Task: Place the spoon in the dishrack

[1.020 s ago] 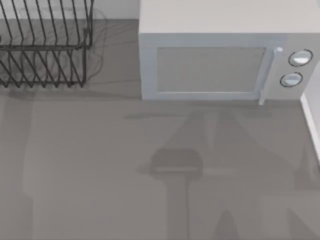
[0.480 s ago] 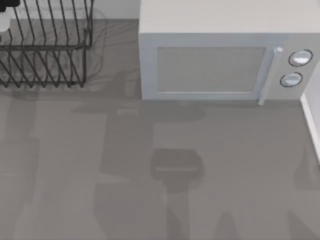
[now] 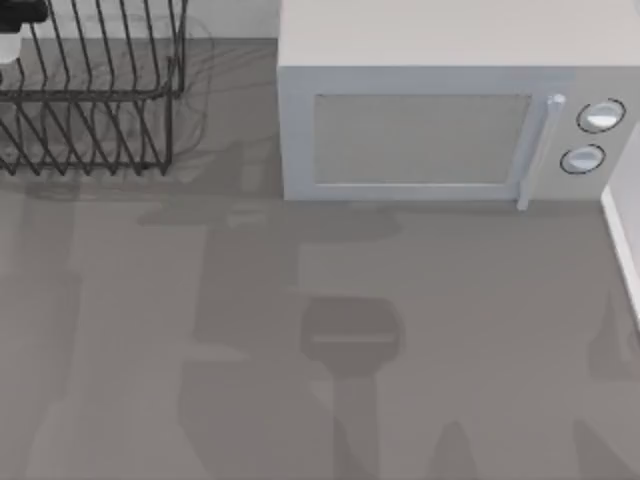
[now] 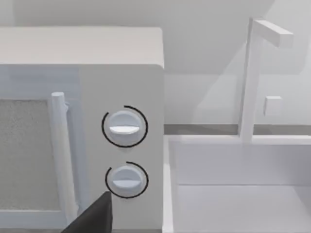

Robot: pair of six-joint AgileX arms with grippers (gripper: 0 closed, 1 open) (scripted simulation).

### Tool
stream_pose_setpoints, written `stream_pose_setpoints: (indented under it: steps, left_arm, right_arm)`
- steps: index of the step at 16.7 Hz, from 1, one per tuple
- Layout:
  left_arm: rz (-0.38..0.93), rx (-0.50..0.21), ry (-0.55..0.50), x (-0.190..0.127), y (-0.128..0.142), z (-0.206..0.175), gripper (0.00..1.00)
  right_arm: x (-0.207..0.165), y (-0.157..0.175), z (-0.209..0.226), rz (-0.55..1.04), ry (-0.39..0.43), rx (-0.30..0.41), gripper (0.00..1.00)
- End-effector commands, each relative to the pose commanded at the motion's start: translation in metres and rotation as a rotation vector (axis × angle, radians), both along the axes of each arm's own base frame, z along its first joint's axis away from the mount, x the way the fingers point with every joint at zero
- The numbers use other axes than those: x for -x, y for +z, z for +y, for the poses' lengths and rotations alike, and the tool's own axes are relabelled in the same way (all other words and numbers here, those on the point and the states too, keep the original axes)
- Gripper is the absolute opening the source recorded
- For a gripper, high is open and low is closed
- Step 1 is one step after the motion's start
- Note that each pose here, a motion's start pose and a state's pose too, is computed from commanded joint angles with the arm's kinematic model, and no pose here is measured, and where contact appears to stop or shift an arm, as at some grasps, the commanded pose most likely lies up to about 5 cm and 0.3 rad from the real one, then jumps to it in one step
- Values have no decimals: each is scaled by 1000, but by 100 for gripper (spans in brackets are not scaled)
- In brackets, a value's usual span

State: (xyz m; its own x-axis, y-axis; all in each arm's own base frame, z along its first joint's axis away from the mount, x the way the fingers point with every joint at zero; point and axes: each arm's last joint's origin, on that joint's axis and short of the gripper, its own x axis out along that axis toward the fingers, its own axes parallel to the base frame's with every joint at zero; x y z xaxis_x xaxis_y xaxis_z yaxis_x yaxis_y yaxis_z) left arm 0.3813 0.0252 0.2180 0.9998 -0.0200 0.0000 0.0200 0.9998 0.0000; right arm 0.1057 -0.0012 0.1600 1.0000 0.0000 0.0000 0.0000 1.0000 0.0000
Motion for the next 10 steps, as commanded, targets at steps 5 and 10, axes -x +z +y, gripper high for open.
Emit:
stream_pose_setpoints:
  steps: [5,10]
  left_arm:
    - [0,0,0,0,0,0,45]
    - [0,0,0,0,0,0,83]
  right_arm:
    - [0,0,0,0,0,0,100]
    - [0,0,0,0,0,0,100]
